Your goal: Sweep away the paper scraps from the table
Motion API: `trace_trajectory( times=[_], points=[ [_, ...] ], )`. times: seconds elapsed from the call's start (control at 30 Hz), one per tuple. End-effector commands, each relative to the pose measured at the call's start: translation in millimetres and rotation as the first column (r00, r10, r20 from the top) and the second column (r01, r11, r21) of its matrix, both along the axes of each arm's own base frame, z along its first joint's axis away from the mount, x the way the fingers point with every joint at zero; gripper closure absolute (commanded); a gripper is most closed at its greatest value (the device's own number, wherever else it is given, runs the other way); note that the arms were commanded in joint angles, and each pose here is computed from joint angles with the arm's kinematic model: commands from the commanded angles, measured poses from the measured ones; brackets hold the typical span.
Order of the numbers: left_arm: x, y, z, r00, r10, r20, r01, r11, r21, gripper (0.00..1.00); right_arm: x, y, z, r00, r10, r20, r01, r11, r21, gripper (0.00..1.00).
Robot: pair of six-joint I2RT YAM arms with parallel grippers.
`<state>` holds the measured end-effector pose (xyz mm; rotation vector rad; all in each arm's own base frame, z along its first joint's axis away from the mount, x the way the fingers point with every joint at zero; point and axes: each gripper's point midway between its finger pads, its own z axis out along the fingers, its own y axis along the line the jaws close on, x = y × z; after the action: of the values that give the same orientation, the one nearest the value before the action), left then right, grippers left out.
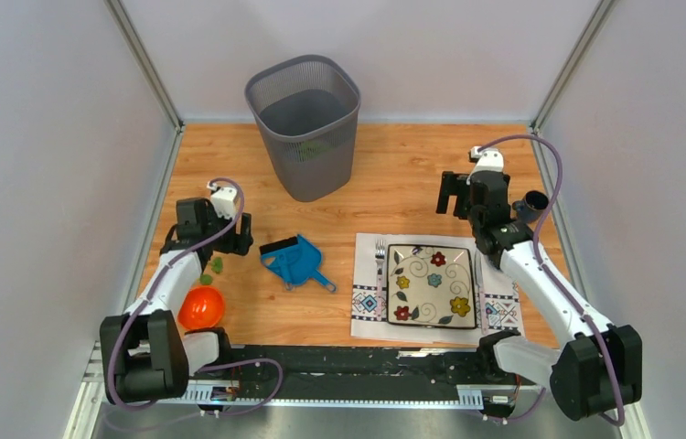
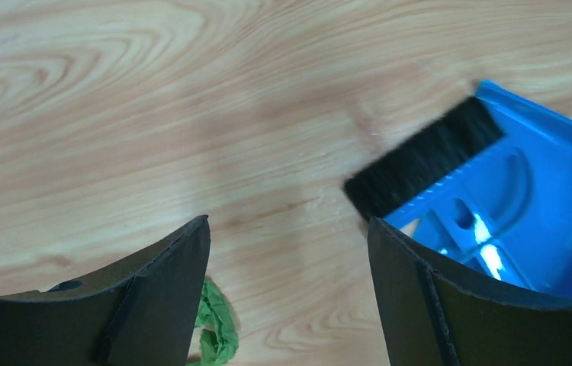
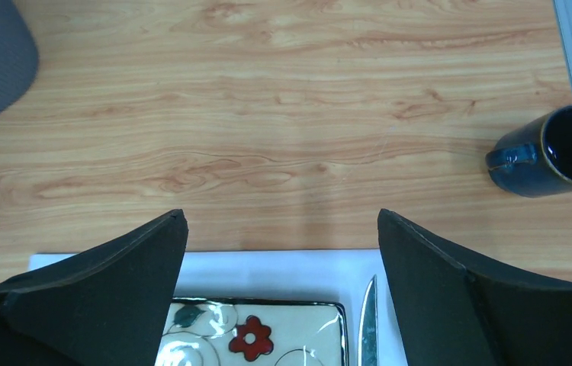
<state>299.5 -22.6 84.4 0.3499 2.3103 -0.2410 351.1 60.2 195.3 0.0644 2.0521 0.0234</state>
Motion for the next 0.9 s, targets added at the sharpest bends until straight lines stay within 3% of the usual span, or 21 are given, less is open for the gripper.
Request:
trace_trajectory(
  times=[0.0, 0.27, 0.33, 0.87],
  points=[
    [34, 14, 27, 0.951, 0.126, 0.281, -0.123, 0.992, -0.028, 0.18, 20, -17, 6, 0.979, -0.113, 0.170, 0.114, 0.994, 0.004, 0.00],
    [23, 0, 5, 0.897, 0.115, 0.427, -0.076, 0.991, -0.108, 0.18, 18, -21, -24, 0.975, -0.095, 0.203, 0.104, 0.994, -0.036, 0.00],
    [16, -1, -5, 0.891, 0.116, 0.439, -0.076, 0.991, -0.108, 0.17, 17, -22, -18, 0.962, -0.095, 0.256, 0.105, 0.994, -0.029, 0.00],
    [-5, 0, -29, 0.882, 0.144, 0.449, -0.103, 0.988, -0.116, 0.17, 10, -35, -45, 0.949, -0.125, 0.290, 0.151, 0.986, -0.070, 0.00]
  ],
)
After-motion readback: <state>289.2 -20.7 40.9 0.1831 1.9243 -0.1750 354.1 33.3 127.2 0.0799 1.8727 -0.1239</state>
